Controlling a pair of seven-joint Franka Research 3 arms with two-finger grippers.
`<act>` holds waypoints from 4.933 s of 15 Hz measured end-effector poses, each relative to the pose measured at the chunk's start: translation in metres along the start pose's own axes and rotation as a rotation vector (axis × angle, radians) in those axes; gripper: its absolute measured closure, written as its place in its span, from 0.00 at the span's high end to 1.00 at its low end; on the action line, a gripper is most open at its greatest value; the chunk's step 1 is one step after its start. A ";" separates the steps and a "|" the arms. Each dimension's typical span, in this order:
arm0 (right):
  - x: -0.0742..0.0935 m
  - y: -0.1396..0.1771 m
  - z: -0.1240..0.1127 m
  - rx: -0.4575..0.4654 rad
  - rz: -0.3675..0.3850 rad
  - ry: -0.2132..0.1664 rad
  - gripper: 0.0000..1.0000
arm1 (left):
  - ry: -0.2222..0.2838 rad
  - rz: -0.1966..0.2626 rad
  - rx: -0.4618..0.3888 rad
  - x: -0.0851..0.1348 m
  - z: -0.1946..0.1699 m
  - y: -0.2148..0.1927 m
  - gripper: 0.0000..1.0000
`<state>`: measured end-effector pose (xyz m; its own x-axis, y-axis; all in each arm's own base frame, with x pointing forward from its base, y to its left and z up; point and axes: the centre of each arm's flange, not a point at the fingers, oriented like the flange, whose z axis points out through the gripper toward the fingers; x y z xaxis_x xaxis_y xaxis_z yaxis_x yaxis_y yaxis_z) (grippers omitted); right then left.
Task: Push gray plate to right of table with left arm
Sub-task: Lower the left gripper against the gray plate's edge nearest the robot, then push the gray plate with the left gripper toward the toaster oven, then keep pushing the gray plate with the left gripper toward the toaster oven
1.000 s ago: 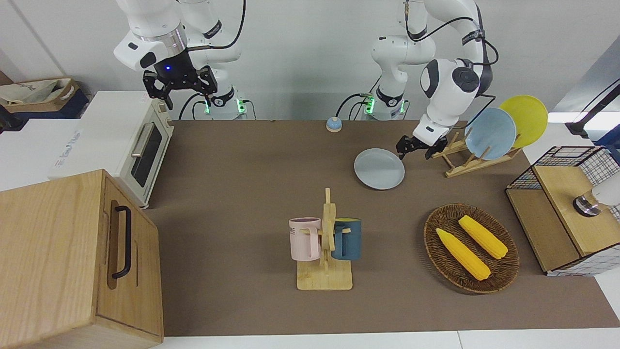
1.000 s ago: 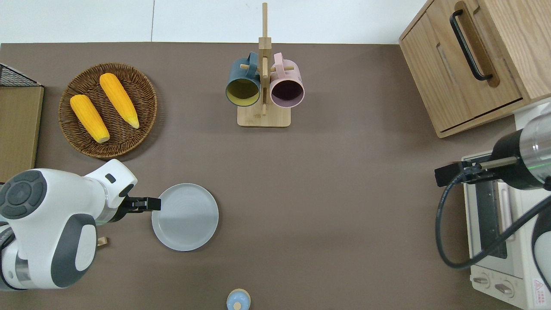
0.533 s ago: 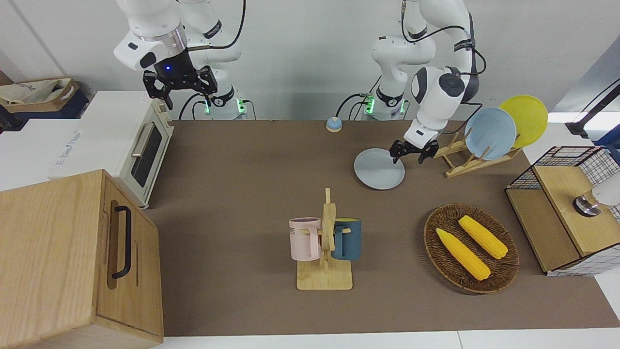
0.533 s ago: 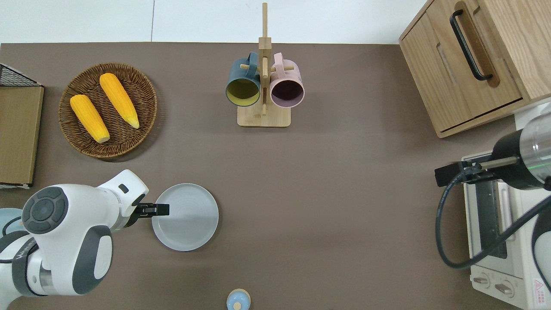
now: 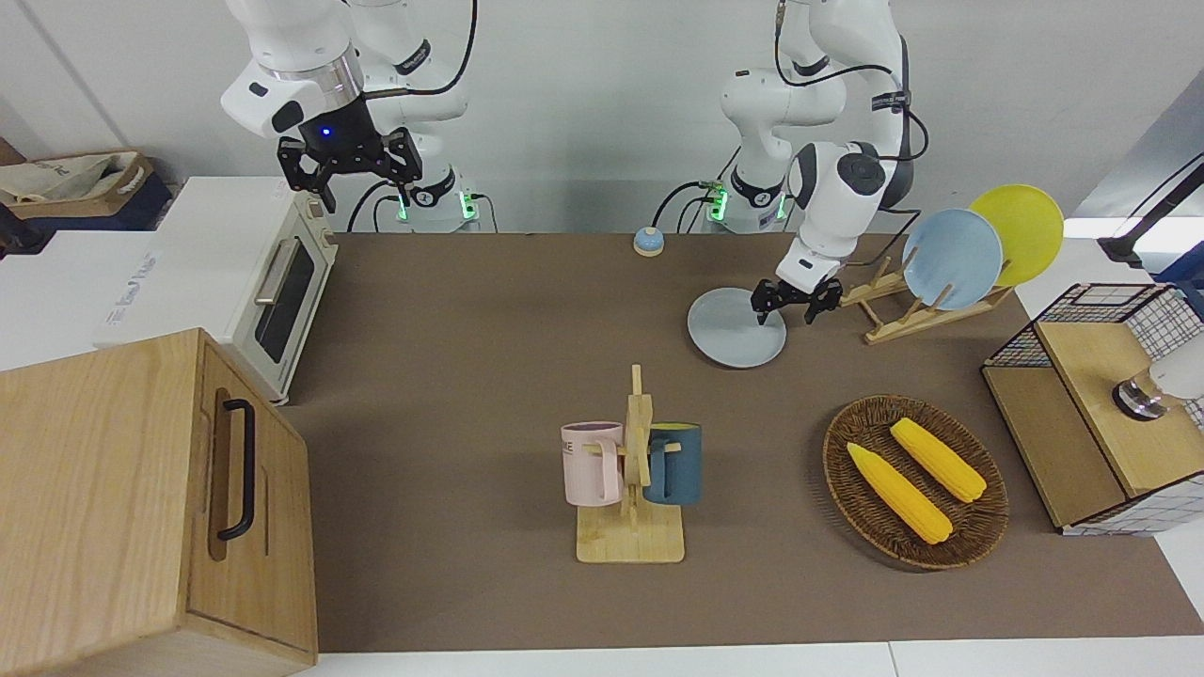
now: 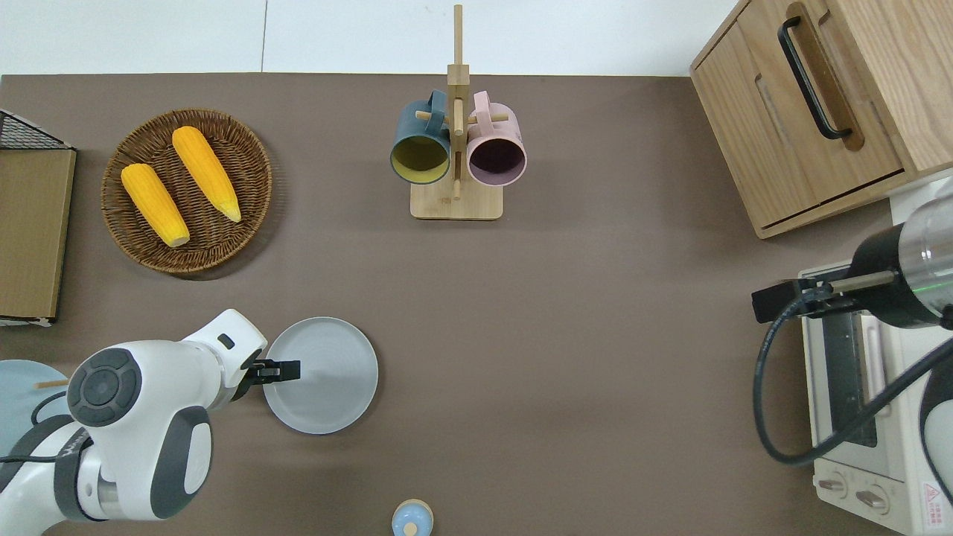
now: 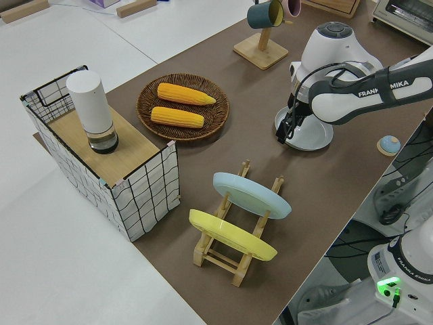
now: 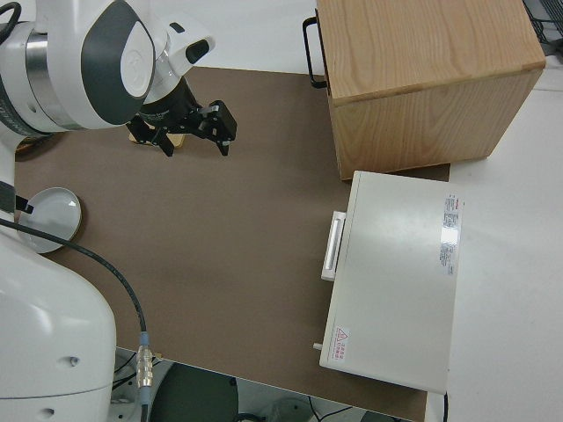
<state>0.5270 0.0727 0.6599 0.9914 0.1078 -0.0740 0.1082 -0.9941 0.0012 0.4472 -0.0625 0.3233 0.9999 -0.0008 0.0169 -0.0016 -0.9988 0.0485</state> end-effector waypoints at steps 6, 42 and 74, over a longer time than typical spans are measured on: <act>0.000 0.000 0.000 0.000 0.000 0.000 0.99 | 0.000 -0.010 0.001 -0.001 0.020 0.008 0.95; 0.000 0.000 0.000 0.000 0.000 0.000 0.99 | 0.021 -0.312 -0.025 -0.043 0.020 0.175 0.03; 0.000 0.000 0.000 0.000 0.000 0.000 0.99 | 0.024 -0.756 -0.051 -0.076 0.037 0.460 0.03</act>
<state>0.5269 0.0727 0.6599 0.9914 0.1078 -0.0740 0.1082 -0.9941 0.0012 0.3711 -0.5240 0.3079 0.7282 0.6851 -0.0175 0.6829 -0.7234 0.1016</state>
